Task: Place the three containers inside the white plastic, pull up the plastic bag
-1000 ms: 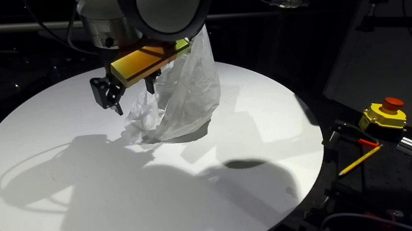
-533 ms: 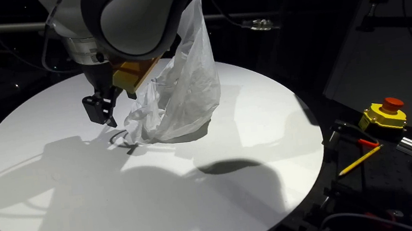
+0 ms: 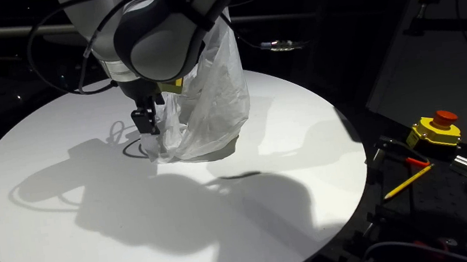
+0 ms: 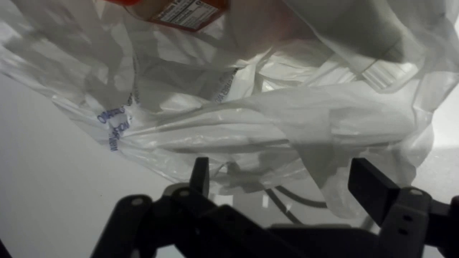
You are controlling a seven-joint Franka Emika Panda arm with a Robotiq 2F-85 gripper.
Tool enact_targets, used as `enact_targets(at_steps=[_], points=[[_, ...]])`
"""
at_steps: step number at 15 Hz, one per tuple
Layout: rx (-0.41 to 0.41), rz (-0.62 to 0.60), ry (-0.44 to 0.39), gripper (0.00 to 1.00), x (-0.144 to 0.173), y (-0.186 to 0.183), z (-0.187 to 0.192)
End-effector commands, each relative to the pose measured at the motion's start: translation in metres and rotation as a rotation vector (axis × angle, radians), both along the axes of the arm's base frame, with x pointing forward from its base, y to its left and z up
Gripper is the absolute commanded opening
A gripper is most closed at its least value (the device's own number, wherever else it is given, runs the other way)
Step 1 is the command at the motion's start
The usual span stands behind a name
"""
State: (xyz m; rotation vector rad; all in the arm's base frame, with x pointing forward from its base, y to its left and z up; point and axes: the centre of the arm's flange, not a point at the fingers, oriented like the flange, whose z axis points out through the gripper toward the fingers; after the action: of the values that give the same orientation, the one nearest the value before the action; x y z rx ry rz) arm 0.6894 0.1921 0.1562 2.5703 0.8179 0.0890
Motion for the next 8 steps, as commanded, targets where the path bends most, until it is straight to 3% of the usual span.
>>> enact_targets(at_steps=[1,3,4,6,8], points=[[-0.044,0.048,0.045,1.0,0.022,-0.009,-0.009],[-0.049,0.051,0.08,0.94,0.023,-0.016,-0.012],[-0.054,0.053,0.102,0.74,0.021,-0.018,-0.01],[-0.059,0.058,0.126,0.69,0.019,-0.023,-0.009],[-0.064,0.067,0.133,0.53,0.018,-0.023,-0.007]])
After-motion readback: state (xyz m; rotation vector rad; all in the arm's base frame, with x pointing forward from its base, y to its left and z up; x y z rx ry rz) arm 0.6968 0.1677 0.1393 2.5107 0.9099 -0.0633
